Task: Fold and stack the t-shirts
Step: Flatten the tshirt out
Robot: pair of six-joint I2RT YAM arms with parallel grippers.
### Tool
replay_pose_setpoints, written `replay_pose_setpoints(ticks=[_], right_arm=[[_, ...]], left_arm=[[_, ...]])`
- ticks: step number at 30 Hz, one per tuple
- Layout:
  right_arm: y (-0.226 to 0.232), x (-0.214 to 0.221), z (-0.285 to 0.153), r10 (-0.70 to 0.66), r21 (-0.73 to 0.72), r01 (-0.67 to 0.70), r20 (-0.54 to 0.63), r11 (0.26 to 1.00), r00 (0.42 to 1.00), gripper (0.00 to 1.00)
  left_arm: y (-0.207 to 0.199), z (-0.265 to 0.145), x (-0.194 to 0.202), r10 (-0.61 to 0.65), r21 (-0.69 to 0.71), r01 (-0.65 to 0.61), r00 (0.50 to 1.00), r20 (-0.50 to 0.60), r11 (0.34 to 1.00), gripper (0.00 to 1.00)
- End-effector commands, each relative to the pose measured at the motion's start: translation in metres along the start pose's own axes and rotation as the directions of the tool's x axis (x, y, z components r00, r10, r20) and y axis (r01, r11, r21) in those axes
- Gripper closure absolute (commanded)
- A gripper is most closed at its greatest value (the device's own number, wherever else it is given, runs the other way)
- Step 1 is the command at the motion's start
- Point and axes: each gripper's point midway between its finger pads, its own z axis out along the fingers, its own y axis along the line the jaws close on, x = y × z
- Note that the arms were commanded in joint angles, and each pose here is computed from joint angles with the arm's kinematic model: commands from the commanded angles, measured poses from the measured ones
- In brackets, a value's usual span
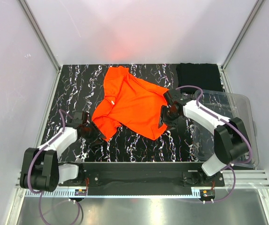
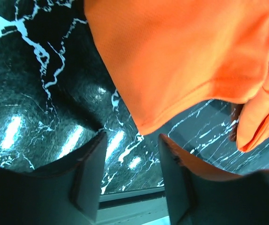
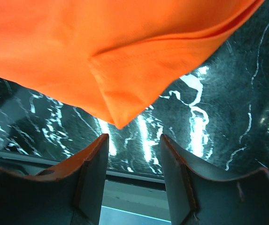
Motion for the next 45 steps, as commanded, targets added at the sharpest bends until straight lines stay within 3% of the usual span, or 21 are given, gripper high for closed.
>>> replay_pose_setpoints(ticks=[1, 6, 12, 17, 20, 28, 35, 45], right_arm=[[0.027, -0.023, -0.007, 0.059, -0.072, -0.055, 0.054, 0.996, 0.997, 0.45], [0.041, -0.039, -0.008, 0.118, -0.102, -0.109, 0.092, 0.989, 0.989, 0.44], [0.046, -0.034, 0.015, 0.251, -0.061, -0.248, 0.048, 0.967, 0.967, 0.45], [0.051, -0.021, 0.032, 0.323, 0.002, -0.323, 0.017, 0.946, 0.946, 0.45], [0.049, -0.017, 0.037, 0.347, 0.08, -0.349, 0.028, 0.934, 0.937, 0.44], [0.045, -0.028, 0.046, 0.307, 0.243, -0.32, 0.089, 0.916, 0.948, 0.45], [0.032, -0.02, 0.057, 0.209, 0.334, -0.217, 0.06, 0.917, 0.976, 0.6], [0.033, -0.016, 0.075, 0.13, 0.375, -0.13, 0.023, 0.918, 0.991, 0.59]], left_arm=[[-0.011, 0.005, -0.015, -0.02, 0.017, 0.019, 0.999, 0.042, 1.0, 0.54], [0.001, 0.023, -0.003, -0.075, -0.02, 0.074, 0.997, -0.02, 0.997, 0.58], [0.011, 0.032, -0.001, -0.076, -0.047, 0.074, 0.997, -0.031, 0.996, 0.6], [0.007, 0.03, -0.003, -0.016, -0.03, 0.015, 0.999, -0.035, 0.999, 0.8], [0.002, 0.026, -0.006, 0.039, -0.002, -0.039, 0.999, -0.019, 0.999, 1.0], [-0.01, 0.01, -0.013, 0.166, 0.05, -0.167, 0.986, 0.024, 0.985, 1.0], [-0.022, -0.008, -0.018, 0.24, 0.095, -0.248, 0.967, 0.083, 0.964, 1.0], [-0.035, -0.027, -0.025, 0.284, 0.104, -0.296, 0.952, 0.116, 0.949, 1.0]])
